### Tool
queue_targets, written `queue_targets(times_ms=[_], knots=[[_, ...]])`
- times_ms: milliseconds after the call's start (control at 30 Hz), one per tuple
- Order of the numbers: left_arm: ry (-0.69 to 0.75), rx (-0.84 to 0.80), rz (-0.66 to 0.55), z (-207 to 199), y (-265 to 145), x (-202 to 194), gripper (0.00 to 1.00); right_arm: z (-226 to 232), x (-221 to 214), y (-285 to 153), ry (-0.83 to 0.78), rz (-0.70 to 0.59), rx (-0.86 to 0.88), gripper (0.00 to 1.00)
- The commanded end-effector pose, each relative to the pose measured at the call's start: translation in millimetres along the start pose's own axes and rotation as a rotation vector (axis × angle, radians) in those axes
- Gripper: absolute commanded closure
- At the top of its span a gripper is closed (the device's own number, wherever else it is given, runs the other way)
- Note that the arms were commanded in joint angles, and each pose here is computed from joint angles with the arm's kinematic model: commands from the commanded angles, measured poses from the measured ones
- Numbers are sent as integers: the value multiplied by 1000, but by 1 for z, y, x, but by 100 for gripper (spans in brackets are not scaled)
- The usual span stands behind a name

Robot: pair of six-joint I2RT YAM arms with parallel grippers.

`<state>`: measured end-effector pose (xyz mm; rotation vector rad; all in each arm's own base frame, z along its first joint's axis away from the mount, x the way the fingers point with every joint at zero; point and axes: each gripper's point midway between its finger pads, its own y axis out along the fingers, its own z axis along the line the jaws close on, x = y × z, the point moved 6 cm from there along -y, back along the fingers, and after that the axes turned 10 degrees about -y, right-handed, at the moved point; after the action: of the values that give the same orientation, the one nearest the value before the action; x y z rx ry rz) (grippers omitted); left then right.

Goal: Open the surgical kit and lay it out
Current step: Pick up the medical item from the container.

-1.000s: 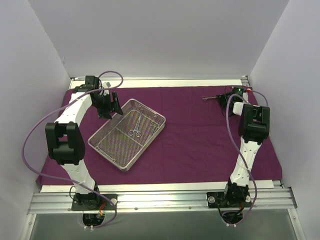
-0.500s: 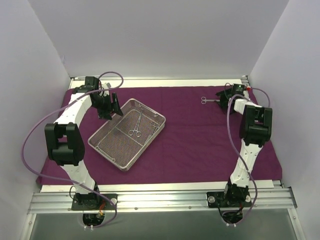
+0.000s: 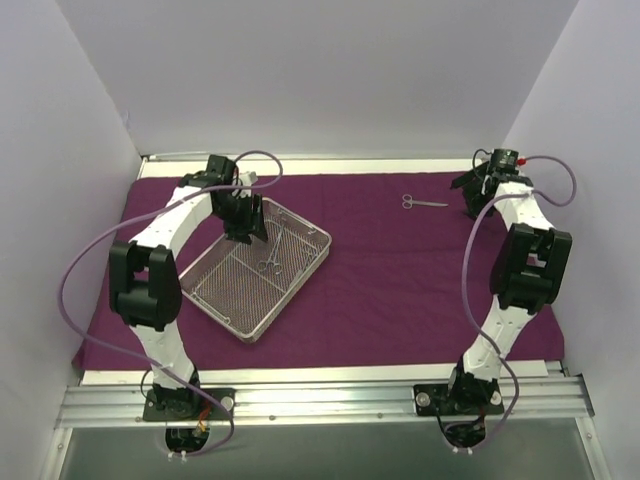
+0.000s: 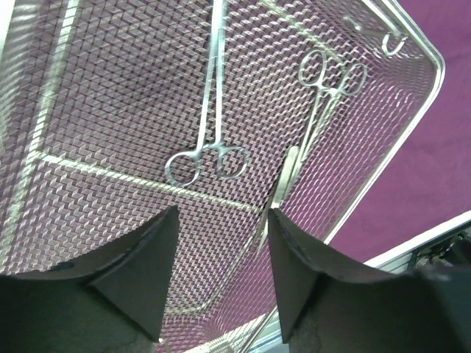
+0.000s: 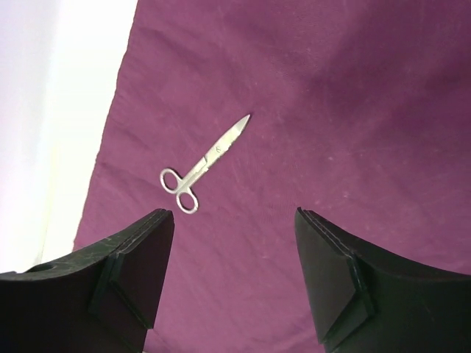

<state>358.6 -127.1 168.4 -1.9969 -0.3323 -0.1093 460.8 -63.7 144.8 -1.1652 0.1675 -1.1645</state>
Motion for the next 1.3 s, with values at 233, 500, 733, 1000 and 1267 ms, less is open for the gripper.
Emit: queue_targets(times_ms=[233, 500, 733, 1000, 1267], knots=[[117, -86, 66, -37, 22, -5, 42, 32, -8, -24, -196, 87, 125, 36], [108, 53, 27, -52, 62, 2, 41, 27, -18, -33, -211, 138, 127, 37], [134, 136, 19, -60, 89, -7, 41, 29, -20, -46, -214, 150, 147, 37], [207, 121, -4, -75, 97, -22, 41, 26, -25, -52, -210, 160, 164, 37], [272, 144, 47, -79, 99, -45, 40, 40, -28, -68, -210, 144, 227, 37]])
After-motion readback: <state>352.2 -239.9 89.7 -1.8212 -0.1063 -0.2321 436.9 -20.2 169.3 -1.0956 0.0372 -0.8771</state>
